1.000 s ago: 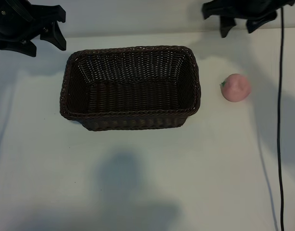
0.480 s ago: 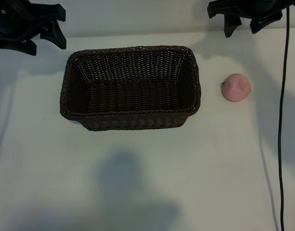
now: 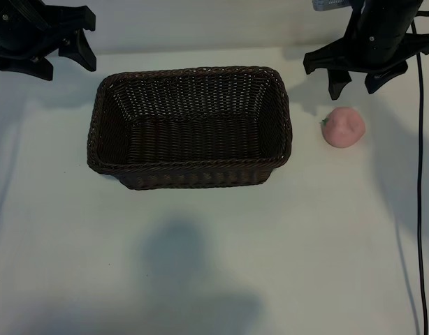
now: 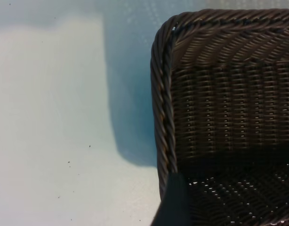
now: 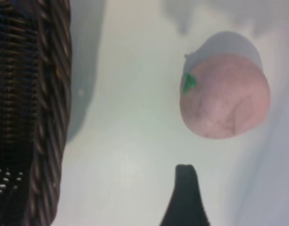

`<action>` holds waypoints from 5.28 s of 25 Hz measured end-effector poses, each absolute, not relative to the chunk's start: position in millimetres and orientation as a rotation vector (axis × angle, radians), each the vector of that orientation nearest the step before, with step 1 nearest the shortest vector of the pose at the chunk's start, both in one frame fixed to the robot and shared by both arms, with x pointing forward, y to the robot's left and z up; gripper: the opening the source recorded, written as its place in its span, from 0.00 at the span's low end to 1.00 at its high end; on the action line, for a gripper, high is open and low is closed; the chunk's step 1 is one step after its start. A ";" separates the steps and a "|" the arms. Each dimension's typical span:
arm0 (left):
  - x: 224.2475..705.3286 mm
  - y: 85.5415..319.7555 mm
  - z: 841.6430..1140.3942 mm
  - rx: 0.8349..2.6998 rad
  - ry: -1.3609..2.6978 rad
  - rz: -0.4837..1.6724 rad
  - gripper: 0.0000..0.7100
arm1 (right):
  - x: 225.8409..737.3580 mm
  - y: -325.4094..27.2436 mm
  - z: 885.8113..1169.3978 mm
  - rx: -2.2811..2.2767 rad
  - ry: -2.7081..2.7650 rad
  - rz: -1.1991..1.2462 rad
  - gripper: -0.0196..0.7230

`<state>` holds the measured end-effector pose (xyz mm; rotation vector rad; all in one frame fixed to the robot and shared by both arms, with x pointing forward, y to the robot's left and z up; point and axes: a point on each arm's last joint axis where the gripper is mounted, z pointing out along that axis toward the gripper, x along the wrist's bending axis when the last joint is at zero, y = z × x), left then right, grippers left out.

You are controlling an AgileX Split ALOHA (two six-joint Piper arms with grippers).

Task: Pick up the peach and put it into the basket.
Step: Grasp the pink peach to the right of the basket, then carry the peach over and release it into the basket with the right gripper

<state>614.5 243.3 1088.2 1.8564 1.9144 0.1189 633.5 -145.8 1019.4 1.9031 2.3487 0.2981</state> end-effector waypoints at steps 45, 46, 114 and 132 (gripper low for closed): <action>616.1 242.3 1069.8 1.920 1.975 0.018 0.83 | 633.1 -150.4 927.3 1.931 2.264 0.346 0.59; 616.1 242.3 1069.8 1.920 1.975 0.018 0.83 | 633.2 -150.4 926.9 1.932 2.264 0.345 0.53; 616.0 242.4 1069.7 1.922 1.975 0.018 0.83 | 595.3 -28.8 1074.1 1.512 2.544 0.714 0.08; 616.0 242.4 1069.7 1.922 1.975 0.018 0.83 | 611.5 0.7 973.3 1.524 2.710 0.498 0.08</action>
